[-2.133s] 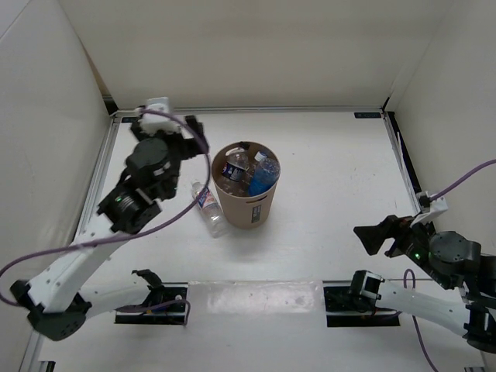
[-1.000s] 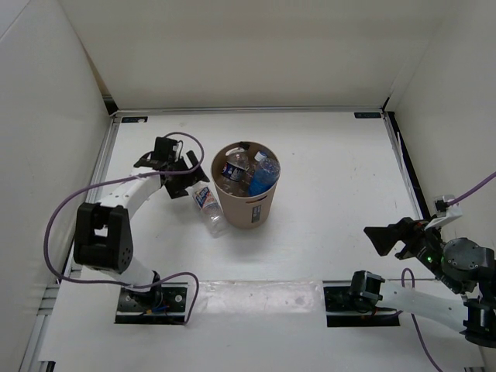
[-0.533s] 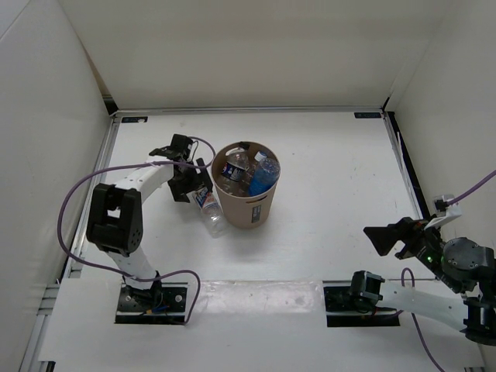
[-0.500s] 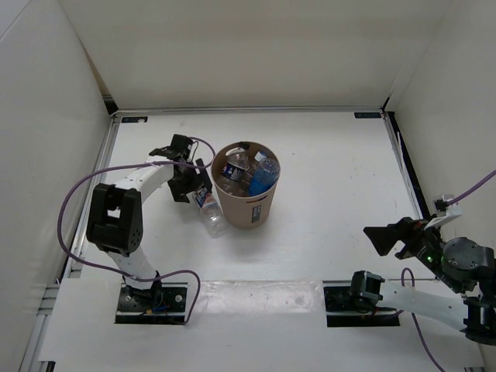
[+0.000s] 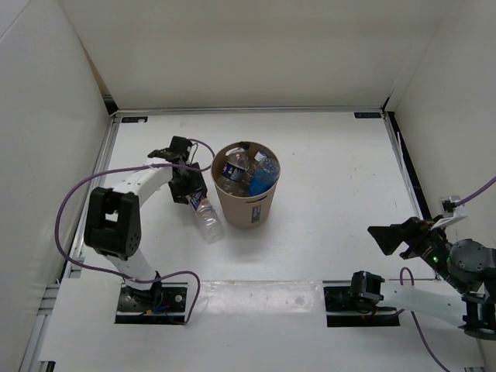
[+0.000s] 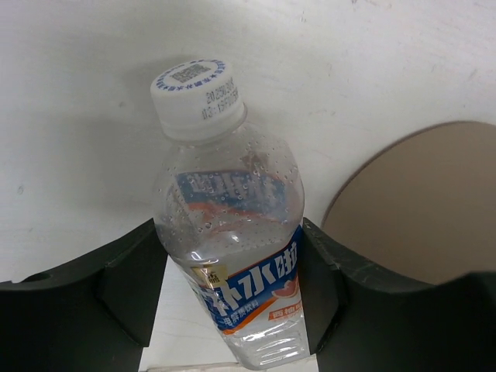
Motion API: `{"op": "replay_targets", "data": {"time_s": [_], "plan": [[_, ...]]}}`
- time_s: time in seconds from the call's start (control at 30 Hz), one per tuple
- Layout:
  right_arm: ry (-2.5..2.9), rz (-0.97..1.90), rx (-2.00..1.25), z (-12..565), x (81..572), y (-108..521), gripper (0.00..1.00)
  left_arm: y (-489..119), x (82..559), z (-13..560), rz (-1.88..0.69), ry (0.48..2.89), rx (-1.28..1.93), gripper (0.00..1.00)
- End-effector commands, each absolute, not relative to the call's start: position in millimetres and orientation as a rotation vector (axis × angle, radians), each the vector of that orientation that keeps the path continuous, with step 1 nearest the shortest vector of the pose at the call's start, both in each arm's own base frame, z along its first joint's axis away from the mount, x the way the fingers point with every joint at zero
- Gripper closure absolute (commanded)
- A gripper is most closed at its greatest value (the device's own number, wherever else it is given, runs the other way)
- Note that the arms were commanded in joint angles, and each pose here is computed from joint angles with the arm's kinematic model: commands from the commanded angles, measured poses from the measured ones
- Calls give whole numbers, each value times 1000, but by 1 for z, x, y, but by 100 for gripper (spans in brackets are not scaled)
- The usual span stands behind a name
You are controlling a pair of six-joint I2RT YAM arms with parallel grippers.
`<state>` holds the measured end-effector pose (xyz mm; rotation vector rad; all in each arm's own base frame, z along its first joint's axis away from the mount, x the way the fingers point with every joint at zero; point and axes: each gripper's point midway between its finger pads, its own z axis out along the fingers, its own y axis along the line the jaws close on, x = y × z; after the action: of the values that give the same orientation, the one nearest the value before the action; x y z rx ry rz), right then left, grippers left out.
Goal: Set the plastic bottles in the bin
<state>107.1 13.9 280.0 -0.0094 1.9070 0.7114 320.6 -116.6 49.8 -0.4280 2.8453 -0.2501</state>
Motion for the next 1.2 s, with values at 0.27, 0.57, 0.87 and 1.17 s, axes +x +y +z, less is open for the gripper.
{"op": "replay_targets", "data": {"time_s": [0.27, 0.57, 0.87, 1.17], "plan": [[1878, 763, 70, 284, 110, -1, 10, -65, 302, 208, -101, 2372, -433, 64], [1890, 704, 44, 286, 110, 8, 10, -46, 282, 366, -211, 1897, -357, 64], [1905, 654, 36, 287, 112, 13, 10, -120, 281, 452, -500, 1625, -73, 64], [1919, 615, 38, 286, 114, 14, 10, -198, 301, 440, -455, 1682, 217, 63]]}}
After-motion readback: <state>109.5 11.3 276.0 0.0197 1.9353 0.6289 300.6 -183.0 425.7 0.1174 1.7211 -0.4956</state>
